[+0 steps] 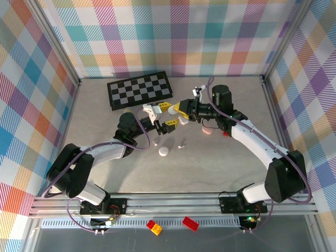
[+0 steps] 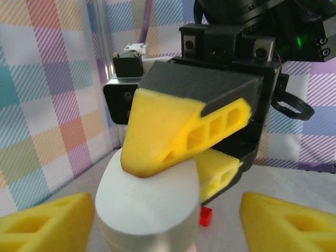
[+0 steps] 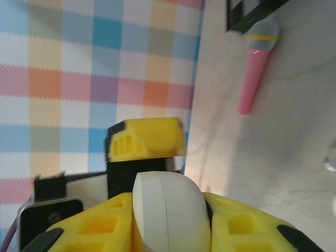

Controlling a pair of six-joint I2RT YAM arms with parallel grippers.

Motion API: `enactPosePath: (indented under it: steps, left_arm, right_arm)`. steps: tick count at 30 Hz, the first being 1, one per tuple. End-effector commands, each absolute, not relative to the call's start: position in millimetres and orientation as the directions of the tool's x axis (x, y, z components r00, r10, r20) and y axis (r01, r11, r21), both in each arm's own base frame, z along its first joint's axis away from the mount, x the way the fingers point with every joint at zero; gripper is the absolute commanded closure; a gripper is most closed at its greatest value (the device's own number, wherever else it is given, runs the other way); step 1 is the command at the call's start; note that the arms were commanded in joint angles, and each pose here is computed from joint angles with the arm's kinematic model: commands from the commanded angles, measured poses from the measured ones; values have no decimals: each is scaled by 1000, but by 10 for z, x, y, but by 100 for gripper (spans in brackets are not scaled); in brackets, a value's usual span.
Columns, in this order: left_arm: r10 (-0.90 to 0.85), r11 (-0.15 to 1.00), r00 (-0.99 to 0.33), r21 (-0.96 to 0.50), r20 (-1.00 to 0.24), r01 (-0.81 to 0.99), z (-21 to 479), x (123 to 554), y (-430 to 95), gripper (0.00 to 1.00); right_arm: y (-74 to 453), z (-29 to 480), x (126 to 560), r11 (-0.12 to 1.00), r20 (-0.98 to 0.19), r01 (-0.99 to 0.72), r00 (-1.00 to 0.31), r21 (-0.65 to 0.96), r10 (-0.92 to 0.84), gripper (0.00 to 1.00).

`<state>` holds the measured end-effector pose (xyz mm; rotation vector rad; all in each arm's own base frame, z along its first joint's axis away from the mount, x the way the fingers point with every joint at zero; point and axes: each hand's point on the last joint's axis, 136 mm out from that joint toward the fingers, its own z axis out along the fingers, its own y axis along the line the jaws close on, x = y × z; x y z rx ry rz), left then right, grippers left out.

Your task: Insert the wireless bluetooth earbuds into the charging case

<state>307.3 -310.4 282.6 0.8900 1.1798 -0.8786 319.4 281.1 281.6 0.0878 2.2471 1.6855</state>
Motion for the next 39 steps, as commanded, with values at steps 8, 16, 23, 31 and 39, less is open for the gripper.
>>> enactPosePath:
  steps: [8,16,23,31,39]
  left_arm:
    - [35,442,83,90,-996,893,2431,2946,-2950,0]
    - [241,521,-73,66,-968,851,1916,2772,-2696,0]
    - [422,599,-264,49,-867,799,1480,2721,-2587,0]
    - [476,670,-406,23,-780,742,1262,2690,-2457,0]
    - [515,710,-555,-38,-653,703,1107,2557,-2389,0]
  right_arm:
    - [1813,1944,3328,620,-336,49,-805,783,489,83]
    - [1496,934,2975,673,-224,245,-818,697,530,84]
    - [1542,503,2884,631,-123,309,-830,711,545,83]
    - [1405,223,2836,687,-125,343,-837,640,533,71]
    - [1054,519,2839,810,-300,296,-820,506,487,28]
